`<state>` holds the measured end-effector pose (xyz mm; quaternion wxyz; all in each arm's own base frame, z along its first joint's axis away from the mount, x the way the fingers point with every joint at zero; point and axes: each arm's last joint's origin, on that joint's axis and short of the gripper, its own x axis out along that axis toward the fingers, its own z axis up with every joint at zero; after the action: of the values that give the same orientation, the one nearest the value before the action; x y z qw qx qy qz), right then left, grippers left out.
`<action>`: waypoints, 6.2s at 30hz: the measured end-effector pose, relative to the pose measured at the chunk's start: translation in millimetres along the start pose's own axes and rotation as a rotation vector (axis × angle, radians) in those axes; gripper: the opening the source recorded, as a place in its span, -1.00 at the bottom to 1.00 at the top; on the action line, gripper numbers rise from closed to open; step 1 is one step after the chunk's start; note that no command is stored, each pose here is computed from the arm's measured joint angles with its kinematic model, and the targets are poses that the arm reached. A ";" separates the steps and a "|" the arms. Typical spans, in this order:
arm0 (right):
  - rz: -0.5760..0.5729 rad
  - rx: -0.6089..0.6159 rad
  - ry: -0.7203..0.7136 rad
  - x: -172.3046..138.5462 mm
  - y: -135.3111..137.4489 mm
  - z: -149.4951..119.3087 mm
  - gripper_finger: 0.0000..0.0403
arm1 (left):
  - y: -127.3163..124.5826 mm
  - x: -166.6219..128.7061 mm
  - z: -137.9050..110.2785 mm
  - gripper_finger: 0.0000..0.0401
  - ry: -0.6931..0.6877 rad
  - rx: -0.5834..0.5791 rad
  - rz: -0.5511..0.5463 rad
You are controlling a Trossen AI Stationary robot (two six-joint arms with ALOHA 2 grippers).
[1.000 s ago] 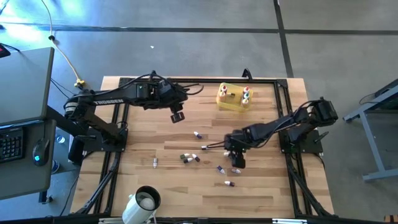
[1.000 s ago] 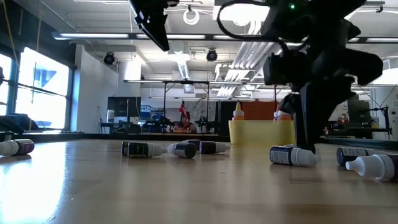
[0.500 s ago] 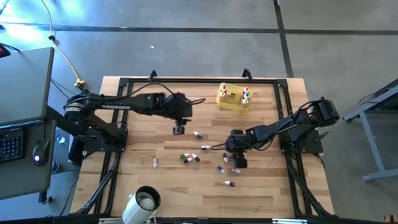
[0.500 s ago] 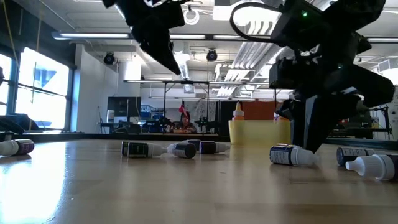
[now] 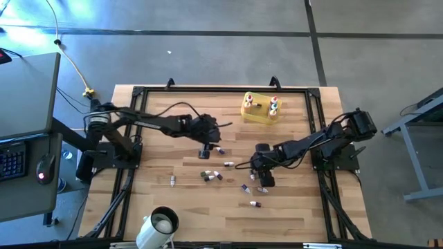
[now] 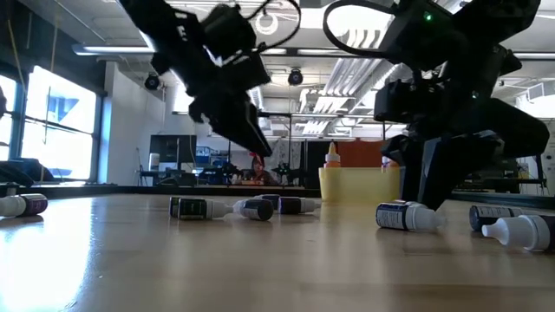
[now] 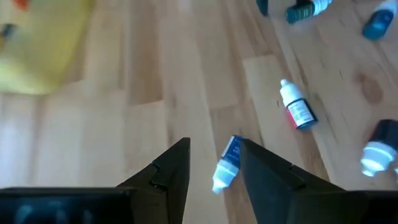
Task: Pick & Place food coloring
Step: Put the small green food coloring bottle into the yellow bin
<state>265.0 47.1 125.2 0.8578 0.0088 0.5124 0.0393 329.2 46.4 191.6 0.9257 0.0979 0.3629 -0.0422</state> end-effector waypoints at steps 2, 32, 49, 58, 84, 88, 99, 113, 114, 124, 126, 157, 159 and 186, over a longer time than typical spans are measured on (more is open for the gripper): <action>0.000 0.000 -0.003 0.0 0.0 0.3 -0.06 | -0.6 13.2 -4.5 -0.29 0.015 0.019 -0.031; 0.019 0.002 -0.019 0.0 0.8 2.0 -0.06 | -13.9 60.5 -22.8 -0.05 0.118 0.098 -0.121; 0.045 0.026 -0.014 -0.1 1.6 1.8 -0.06 | -4.9 23.1 6.9 -0.06 0.425 0.127 -0.032; 0.047 0.026 -0.015 -0.2 1.6 1.9 -0.06 | -3.6 30.8 5.4 -0.06 0.417 -0.144 0.063; 0.051 0.036 -0.023 -0.3 1.9 2.8 -0.06 | 4.8 59.5 -9.3 -0.07 0.417 -0.343 0.109; 0.050 0.036 -0.024 -0.3 1.9 2.9 -0.06 | 4.9 60.0 -9.5 -0.18 0.417 -0.342 0.116; -0.037 0.076 -0.019 -23.8 -1.6 0.7 -0.06 | 9.1 61.2 1.5 -0.60 0.376 -0.335 0.155; -0.145 0.199 -0.237 -115.2 -7.5 -7.6 -0.06 | 51.3 31.1 117.5 -0.58 -0.171 -0.107 0.407; -0.167 0.198 -0.256 -119.1 -8.3 -8.1 -0.06 | 55.1 29.5 122.0 -0.58 -0.227 -0.093 0.415; -0.297 0.246 -0.316 -138.6 -13.5 -16.5 -0.06 | 106.6 84.0 93.6 -0.58 -0.416 -0.179 0.496; -0.302 0.242 -0.304 -138.3 -13.7 -17.6 -0.06 | 119.7 91.6 83.9 -0.58 -0.406 -0.254 0.506; -0.102 -0.247 -0.584 -106.0 -10.0 -15.9 -0.06 | 120.6 -56.3 136.3 -0.12 -0.357 -0.155 0.146; -0.035 -0.280 -0.603 -96.7 -12.2 -17.7 -0.06 | 113.2 -83.2 135.7 -0.12 -0.304 -0.172 0.146; 0.358 -0.407 -0.322 26.7 -35.7 -17.4 -0.06 | 87.2 -148.4 118.6 -0.12 -0.097 -0.212 0.126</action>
<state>264.4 13.1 91.6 0.8916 -0.0668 0.3417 0.2896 312.2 107.5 390.7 0.9481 0.0199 0.3135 0.0502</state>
